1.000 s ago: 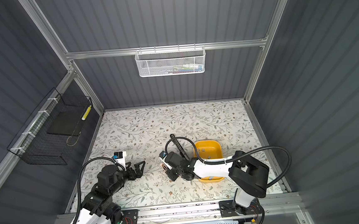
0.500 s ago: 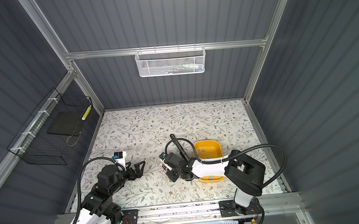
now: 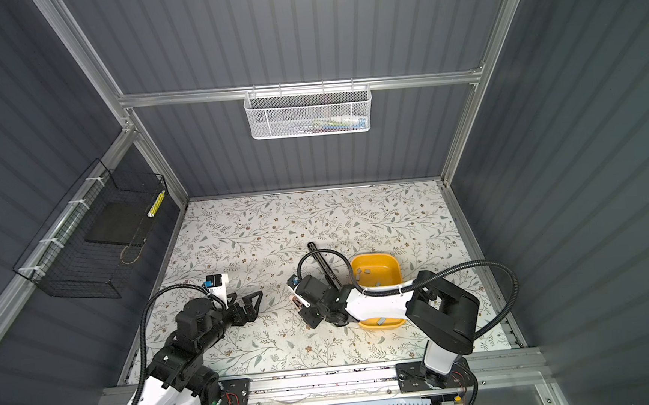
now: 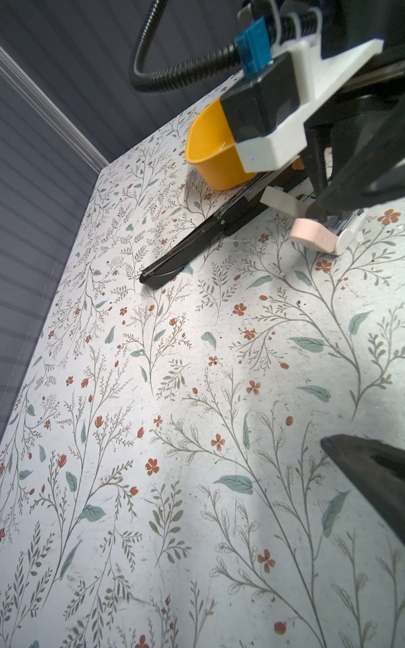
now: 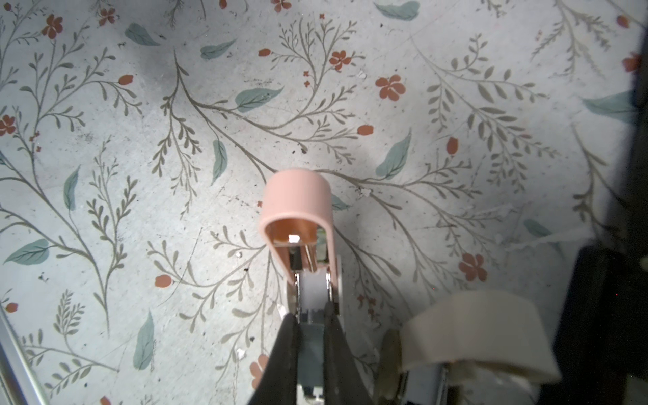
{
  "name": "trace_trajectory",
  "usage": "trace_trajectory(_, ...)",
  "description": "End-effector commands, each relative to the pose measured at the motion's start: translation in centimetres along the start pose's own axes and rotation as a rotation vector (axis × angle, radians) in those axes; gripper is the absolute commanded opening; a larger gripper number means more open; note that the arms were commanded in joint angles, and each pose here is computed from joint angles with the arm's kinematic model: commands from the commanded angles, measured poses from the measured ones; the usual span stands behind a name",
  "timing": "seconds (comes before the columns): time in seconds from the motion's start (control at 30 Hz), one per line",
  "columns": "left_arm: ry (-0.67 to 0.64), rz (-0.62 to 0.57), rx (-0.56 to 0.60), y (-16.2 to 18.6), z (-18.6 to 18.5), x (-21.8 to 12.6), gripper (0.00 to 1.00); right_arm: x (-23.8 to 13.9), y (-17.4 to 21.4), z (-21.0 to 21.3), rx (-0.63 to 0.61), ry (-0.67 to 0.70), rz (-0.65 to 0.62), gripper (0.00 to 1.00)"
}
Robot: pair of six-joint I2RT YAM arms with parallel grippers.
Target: Load the staples into the stapler
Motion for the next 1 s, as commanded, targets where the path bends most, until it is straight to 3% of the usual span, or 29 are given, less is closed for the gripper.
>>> trace_trajectory(0.0,-0.002,-0.016,0.011,-0.20,0.05,-0.05,1.00,0.33,0.26,-0.37,-0.011,0.019,0.030,0.12)
trace_trajectory(0.97,-0.001,-0.017,0.011,-0.19,0.07,-0.08,1.00,0.88,0.79,-0.38,-0.024,0.022,0.070,0.11)
Point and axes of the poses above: each gripper's point midway between its finger pads, its own x axis out along the fingers, its own z axis along the line the jaws close on, y = z × x, the point moved 2 cm from there along -x, back along the fingers, and after that the axes turned 15 degrees about -x, right-handed, at the moved point
